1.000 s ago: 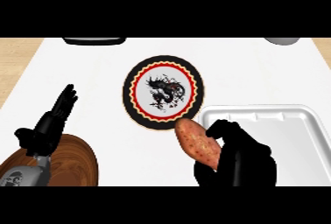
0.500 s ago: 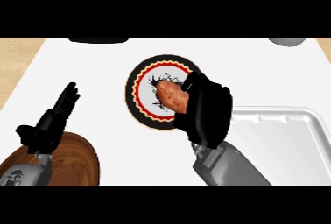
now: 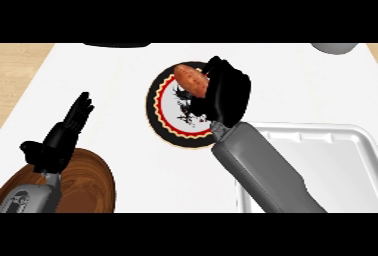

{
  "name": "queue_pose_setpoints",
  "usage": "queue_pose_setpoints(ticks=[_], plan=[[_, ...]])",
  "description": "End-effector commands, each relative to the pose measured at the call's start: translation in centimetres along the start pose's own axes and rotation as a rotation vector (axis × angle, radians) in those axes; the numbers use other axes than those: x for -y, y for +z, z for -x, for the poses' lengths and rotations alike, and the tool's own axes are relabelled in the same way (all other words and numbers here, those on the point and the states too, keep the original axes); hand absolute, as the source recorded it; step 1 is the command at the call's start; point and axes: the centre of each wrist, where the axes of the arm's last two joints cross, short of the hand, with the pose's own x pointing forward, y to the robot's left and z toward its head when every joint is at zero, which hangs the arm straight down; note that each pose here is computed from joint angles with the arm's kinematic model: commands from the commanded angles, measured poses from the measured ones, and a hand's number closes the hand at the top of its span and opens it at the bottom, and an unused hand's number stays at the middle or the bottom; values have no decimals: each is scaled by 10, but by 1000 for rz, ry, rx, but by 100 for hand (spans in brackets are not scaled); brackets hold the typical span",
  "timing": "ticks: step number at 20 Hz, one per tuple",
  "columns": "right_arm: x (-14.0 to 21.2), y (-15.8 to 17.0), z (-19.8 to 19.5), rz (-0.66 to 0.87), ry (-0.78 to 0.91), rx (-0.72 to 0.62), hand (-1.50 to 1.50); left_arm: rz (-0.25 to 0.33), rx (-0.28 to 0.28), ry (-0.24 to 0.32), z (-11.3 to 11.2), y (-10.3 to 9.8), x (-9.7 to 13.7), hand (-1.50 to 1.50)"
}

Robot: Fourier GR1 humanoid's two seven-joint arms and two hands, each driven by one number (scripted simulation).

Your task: Pick the sweet potato from the tray and place it in the plate

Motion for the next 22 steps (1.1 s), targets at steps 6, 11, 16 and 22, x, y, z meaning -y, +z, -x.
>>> queue_pose_setpoints(ticks=[6, 11, 16, 22], plan=[[-34, -22, 14, 20, -142, -299, -150, 27, -57, 25, 14, 11, 7, 0], [-25, -35, 8, 141, -354, -269, -150, 26, -48, 16, 16, 10, 8, 0], [-31, -27, 28, 248, -530, -298, -150, -12, -64, 22, 13, 12, 14, 0], [-30, 20, 71, 295, -704, -304, -150, -48, -78, 28, 24, 19, 11, 0]])
